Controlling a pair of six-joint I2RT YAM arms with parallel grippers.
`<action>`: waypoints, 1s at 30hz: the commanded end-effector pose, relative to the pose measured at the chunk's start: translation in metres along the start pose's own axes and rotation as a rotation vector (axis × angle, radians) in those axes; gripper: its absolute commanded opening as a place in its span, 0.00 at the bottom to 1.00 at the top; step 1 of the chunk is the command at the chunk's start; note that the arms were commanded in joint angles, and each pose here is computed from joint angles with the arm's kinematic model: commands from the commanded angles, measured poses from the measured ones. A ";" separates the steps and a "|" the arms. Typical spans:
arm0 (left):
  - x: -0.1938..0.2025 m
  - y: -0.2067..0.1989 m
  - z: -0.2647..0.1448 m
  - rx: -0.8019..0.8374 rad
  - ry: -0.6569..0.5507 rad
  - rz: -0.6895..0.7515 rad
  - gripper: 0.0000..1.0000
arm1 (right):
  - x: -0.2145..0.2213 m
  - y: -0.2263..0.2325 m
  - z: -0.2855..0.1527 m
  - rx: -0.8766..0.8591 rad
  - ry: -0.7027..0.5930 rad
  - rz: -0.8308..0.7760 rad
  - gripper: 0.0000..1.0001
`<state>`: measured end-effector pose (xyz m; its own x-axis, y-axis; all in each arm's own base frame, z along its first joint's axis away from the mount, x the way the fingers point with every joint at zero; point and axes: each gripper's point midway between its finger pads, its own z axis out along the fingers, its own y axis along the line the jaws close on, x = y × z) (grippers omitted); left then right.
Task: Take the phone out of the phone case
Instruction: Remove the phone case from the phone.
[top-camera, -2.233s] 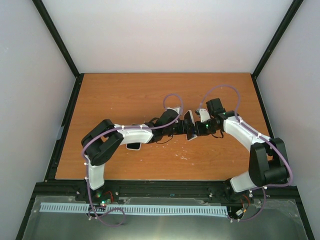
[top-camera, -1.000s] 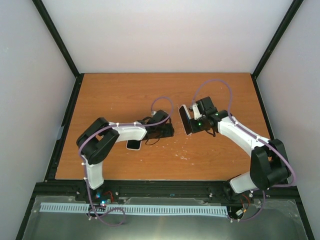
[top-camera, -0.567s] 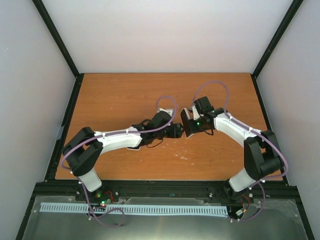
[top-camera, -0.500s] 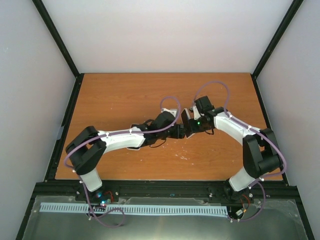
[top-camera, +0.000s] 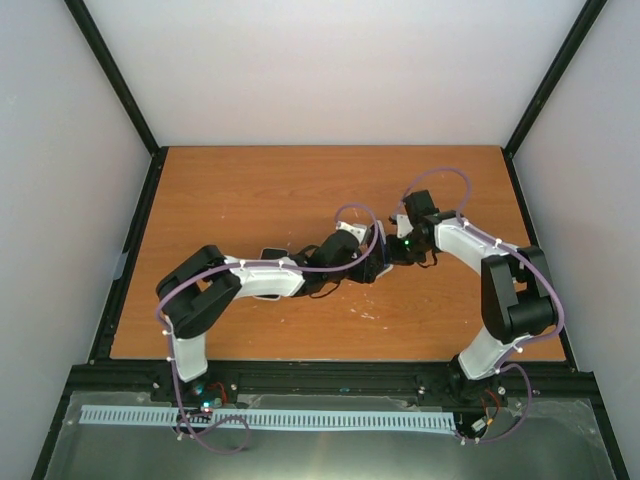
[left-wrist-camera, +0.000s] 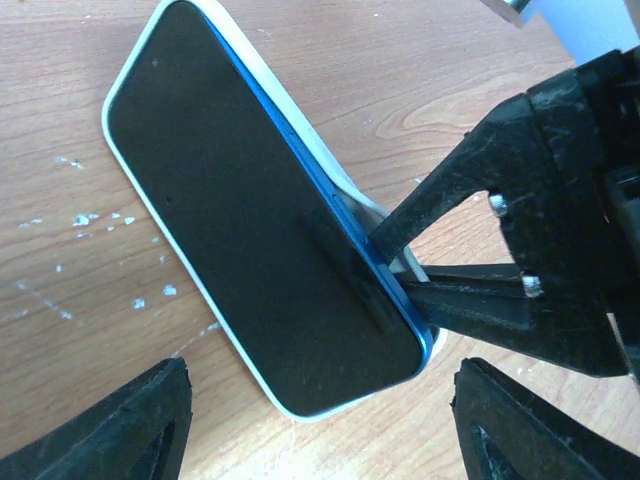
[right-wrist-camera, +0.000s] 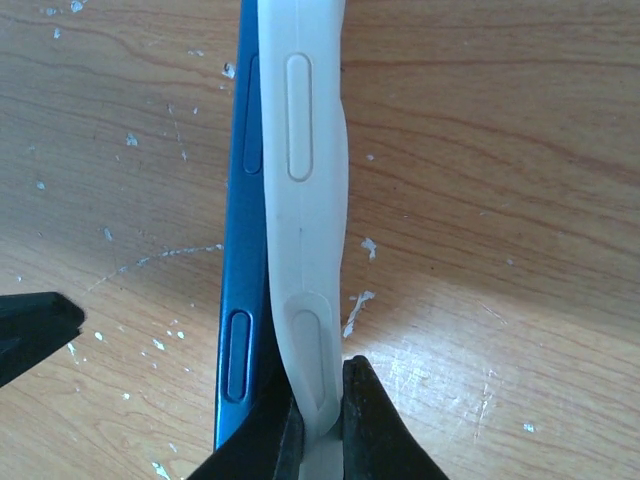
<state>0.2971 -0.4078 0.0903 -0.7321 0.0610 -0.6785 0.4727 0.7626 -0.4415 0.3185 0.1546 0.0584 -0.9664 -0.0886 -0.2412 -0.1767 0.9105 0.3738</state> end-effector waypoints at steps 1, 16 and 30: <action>-0.007 -0.013 0.016 0.055 -0.030 0.073 0.73 | -0.007 0.009 -0.001 -0.090 -0.002 0.034 0.03; -0.002 -0.008 0.041 0.031 -0.014 0.076 0.73 | -0.003 0.010 -0.001 -0.121 0.012 0.055 0.03; -0.013 0.048 0.017 -0.165 -0.101 -0.078 0.67 | 0.006 0.001 0.002 -0.088 0.016 0.034 0.03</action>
<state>0.3100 -0.4163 0.0661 -0.7181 0.0419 -0.6947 0.4546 0.7841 -0.4226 0.3246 0.1597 0.0582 -0.9698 -0.0506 -0.2388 -0.1591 0.8729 0.4612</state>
